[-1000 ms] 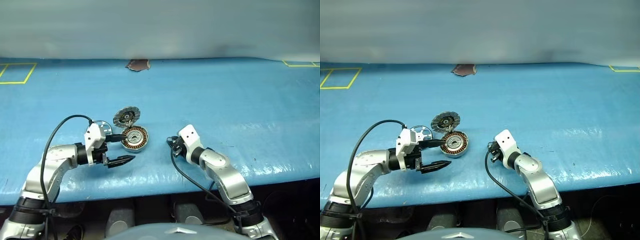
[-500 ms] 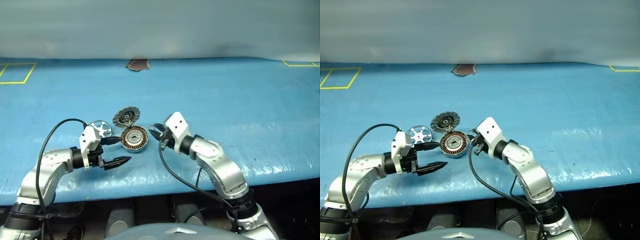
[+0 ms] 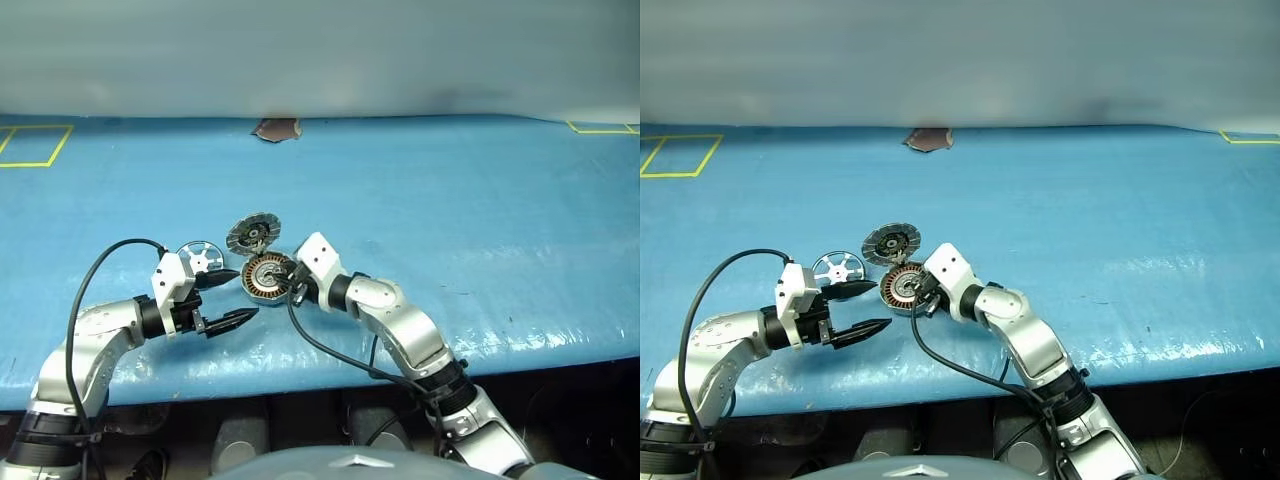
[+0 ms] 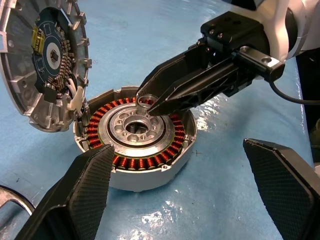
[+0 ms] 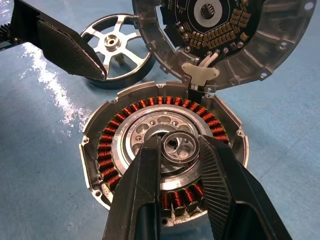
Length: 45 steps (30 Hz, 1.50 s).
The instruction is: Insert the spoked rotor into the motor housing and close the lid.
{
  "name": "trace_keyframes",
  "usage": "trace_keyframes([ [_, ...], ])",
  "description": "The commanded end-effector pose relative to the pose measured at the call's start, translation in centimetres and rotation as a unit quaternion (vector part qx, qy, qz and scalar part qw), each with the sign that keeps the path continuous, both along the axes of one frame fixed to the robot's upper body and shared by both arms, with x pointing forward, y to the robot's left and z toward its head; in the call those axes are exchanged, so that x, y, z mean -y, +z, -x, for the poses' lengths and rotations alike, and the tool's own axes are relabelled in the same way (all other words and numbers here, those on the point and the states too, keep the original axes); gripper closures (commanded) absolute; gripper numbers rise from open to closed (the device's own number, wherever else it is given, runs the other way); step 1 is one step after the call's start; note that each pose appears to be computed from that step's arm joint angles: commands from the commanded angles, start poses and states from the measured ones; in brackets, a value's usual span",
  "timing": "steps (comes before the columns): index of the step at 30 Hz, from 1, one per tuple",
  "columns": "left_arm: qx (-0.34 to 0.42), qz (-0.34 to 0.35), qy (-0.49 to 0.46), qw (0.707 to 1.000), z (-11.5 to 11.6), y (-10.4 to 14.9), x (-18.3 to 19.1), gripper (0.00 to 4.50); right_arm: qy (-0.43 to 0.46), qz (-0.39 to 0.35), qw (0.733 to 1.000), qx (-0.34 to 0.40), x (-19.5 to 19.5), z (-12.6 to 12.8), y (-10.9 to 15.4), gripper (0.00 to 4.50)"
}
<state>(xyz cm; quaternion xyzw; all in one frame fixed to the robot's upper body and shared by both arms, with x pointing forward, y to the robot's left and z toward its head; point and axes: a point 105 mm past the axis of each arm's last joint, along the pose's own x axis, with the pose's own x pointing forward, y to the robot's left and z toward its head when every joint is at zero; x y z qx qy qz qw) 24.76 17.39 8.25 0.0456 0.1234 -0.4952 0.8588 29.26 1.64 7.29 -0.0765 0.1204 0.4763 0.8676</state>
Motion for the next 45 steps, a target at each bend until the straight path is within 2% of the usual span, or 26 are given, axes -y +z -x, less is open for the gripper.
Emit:
trace_keyframes([
  [1,0.033,0.0,0.003,0.999,-0.2,0.7,-0.4,0.0,0.024,-0.019,0.999,0.028,-1.1,0.3,1.7,3.7],
  [14,0.05,0.019,0.004,0.999,-0.3,-0.4,-0.4,0.0,0.045,-0.004,0.999,0.023,-2.0,0.3,0.7,3.7],
  [32,0.055,0.018,0.007,0.998,-0.1,-0.4,-0.6,0.0,0.047,0.003,0.999,0.02,-2.2,-0.3,0.4,3.7],
  [33,0.056,0.018,0.007,0.998,-0.1,-0.4,-0.6,0.0,0.047,0.004,0.999,0.022,-2.2,-0.3,0.4,3.02],
  [37,0.056,0.016,0.009,0.998,-0.2,-0.4,-0.7,0.0,0.048,0.005,0.998,0.034,-2.2,-0.2,0.7,1.89],
  [45,0.056,0.019,0.008,0.998,-0.2,-0.3,-0.5,0.0,0.047,-0.007,0.998,0.041,-2.2,-0.3,1.3,1.89],
])
